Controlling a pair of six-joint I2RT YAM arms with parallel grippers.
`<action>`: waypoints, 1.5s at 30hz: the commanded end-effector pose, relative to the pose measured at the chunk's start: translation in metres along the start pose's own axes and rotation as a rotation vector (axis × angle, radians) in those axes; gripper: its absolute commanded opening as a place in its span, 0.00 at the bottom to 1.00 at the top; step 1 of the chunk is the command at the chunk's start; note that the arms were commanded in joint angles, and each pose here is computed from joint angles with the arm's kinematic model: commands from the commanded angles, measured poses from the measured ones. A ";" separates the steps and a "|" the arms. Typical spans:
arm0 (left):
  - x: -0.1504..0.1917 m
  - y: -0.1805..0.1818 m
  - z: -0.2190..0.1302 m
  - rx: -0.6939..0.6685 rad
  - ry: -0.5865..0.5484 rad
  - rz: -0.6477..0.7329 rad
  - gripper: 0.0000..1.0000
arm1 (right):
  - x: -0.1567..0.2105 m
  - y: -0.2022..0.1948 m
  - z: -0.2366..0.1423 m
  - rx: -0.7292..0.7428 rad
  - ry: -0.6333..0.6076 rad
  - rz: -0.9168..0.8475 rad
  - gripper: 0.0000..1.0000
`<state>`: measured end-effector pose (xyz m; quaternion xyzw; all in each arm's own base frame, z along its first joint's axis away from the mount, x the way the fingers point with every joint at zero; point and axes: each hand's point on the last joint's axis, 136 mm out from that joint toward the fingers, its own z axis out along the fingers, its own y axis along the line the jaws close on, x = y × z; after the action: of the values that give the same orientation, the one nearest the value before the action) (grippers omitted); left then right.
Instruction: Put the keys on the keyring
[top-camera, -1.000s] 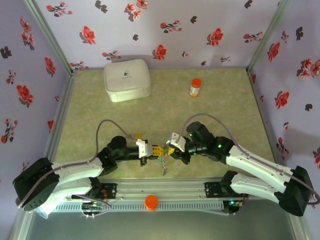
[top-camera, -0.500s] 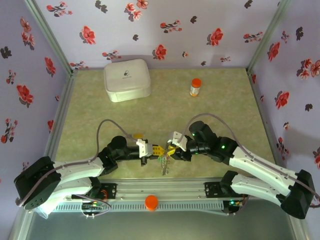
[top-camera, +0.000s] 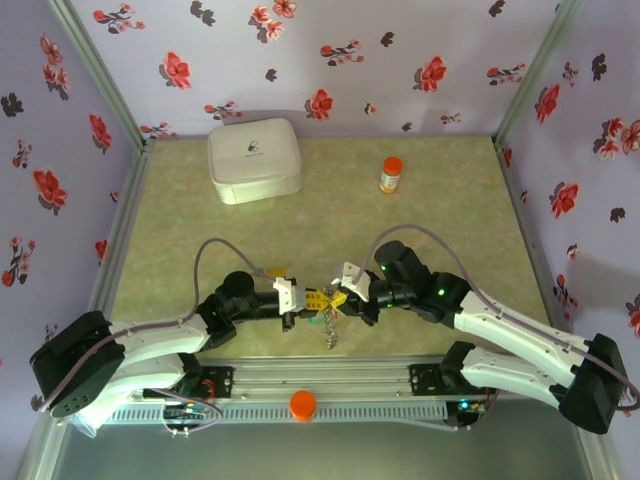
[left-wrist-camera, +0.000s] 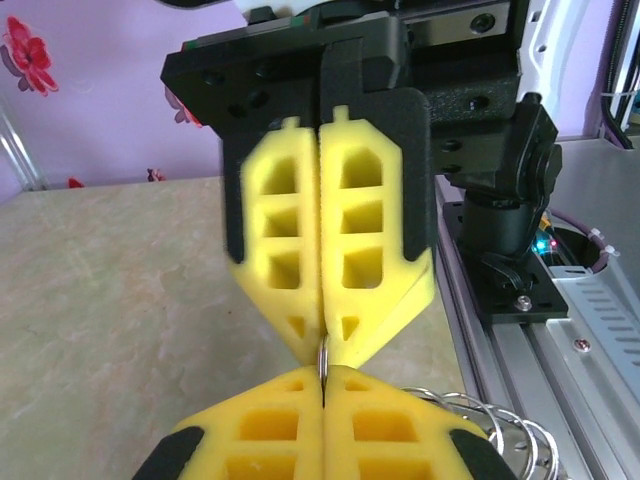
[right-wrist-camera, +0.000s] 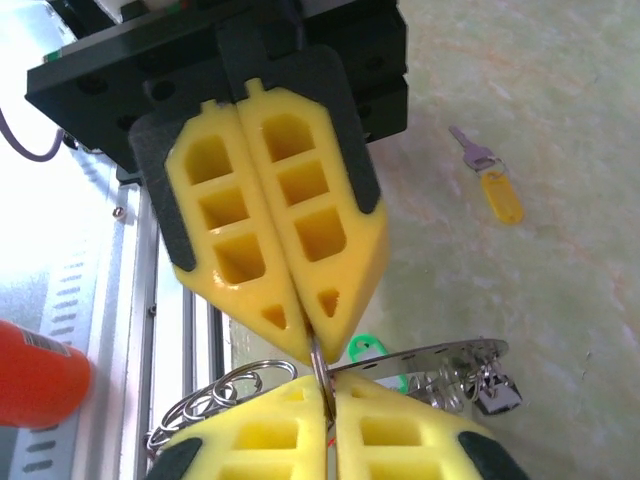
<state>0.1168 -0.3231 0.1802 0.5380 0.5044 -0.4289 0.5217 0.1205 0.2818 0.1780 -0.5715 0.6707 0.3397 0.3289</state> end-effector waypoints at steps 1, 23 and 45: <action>-0.019 0.003 0.002 -0.005 -0.066 0.037 0.00 | -0.008 0.000 0.001 -0.005 -0.027 0.002 0.00; -0.004 0.011 0.008 -0.026 0.091 0.007 0.22 | -0.010 -0.002 -0.006 -0.015 0.301 -0.077 0.00; -0.025 0.017 -0.008 -0.117 -0.103 -0.016 0.00 | -0.012 -0.011 -0.014 0.082 0.112 0.014 0.29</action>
<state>0.1267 -0.3197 0.1742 0.5224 0.5403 -0.4066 0.5194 0.1298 0.2716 0.1932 -0.5982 0.7001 0.2569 0.2932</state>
